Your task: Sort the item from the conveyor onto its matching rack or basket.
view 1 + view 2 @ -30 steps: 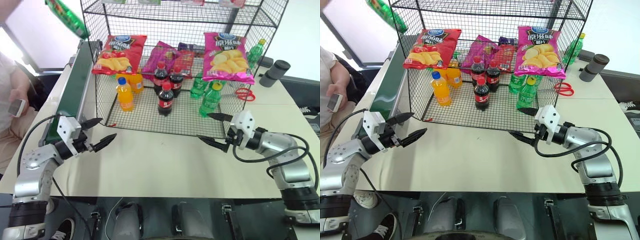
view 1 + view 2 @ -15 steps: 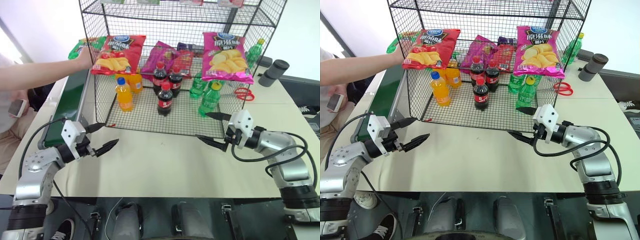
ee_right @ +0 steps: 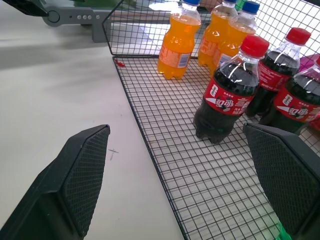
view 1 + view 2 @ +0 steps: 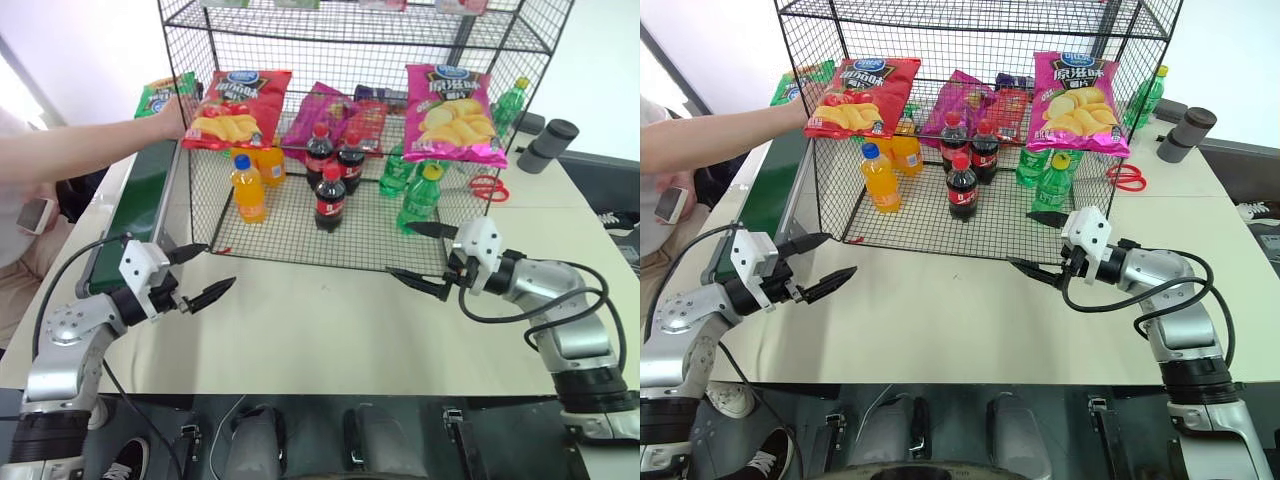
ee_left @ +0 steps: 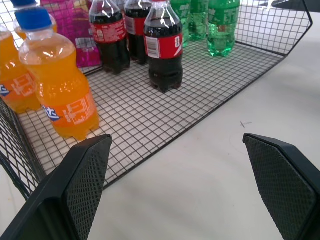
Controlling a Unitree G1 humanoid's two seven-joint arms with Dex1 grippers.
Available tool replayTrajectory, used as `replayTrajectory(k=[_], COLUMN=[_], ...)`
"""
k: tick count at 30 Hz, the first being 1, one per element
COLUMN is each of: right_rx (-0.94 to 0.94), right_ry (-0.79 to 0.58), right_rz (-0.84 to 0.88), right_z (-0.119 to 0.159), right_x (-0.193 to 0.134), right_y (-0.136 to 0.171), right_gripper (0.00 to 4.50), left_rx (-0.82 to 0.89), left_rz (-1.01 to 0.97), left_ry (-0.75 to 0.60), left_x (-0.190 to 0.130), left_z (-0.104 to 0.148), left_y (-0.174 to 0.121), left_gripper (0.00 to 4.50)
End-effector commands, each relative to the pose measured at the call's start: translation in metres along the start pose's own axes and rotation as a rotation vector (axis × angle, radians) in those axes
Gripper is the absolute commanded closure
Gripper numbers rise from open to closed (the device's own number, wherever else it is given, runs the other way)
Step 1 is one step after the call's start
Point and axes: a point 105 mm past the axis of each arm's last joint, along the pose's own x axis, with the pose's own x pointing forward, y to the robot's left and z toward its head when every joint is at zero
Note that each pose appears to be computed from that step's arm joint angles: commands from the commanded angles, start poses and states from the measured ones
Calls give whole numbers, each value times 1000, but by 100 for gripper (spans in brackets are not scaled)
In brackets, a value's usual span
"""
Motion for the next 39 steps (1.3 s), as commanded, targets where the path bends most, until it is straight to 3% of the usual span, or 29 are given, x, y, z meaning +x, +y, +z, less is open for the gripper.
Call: replayTrajectory(k=[1, 39], right_rx=[-37, -47], right_ry=[-32, -52], right_rz=[-3, 50], right_z=[11, 18], right_x=[2, 17], right_y=[-4, 1], right_gripper=[5, 5], left_rx=[42, 137], left_rz=[23, 51], left_ry=[-20, -56], left_x=[-6, -22], left_z=[9, 20], left_y=[6, 5], left_gripper=[0, 0])
